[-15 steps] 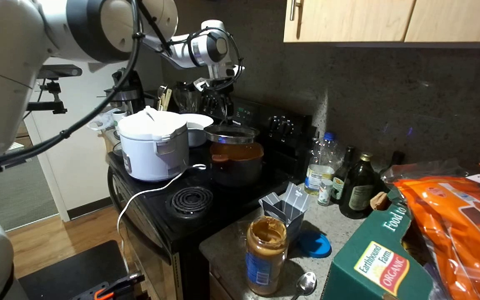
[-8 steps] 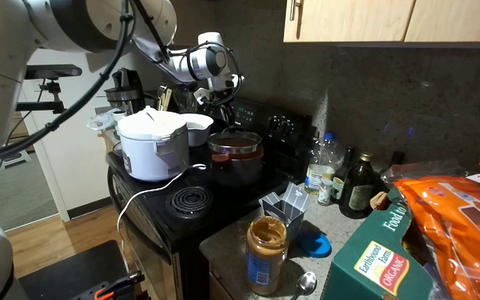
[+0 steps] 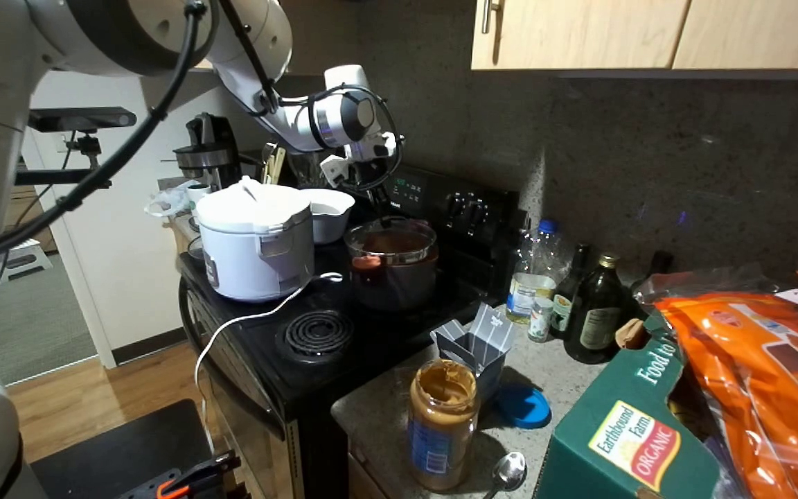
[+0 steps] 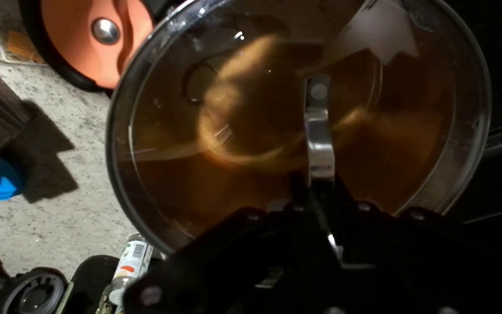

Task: Fix the lid on the pot.

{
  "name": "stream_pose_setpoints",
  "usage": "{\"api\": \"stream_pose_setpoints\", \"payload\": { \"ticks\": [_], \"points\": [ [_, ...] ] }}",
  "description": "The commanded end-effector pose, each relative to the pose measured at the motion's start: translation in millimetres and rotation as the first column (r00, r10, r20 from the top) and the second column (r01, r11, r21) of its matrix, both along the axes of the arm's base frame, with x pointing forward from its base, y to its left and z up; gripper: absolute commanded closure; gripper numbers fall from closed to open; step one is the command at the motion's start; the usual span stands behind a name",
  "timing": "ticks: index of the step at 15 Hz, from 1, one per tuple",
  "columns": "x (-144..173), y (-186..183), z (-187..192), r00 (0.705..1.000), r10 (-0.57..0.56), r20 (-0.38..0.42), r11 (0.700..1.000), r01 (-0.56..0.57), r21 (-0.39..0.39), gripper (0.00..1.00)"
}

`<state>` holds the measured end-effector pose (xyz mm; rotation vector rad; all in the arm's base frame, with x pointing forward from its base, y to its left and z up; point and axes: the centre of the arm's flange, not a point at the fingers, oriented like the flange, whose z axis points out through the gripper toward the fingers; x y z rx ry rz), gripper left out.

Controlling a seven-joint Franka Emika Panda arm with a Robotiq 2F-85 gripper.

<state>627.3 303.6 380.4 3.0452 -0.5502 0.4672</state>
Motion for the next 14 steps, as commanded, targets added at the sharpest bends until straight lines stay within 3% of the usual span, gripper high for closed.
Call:
{"api": "stream_pose_setpoints", "payload": {
  "ticks": [1,14],
  "points": [
    [-17.9,-14.2,11.8,0.999,-0.005,0.038,1.000,0.004,0.017,0.93],
    [0.5,-16.6,14.8,0.999,0.012,0.040,1.000,-0.013,0.026,0.93]
  ]
}}
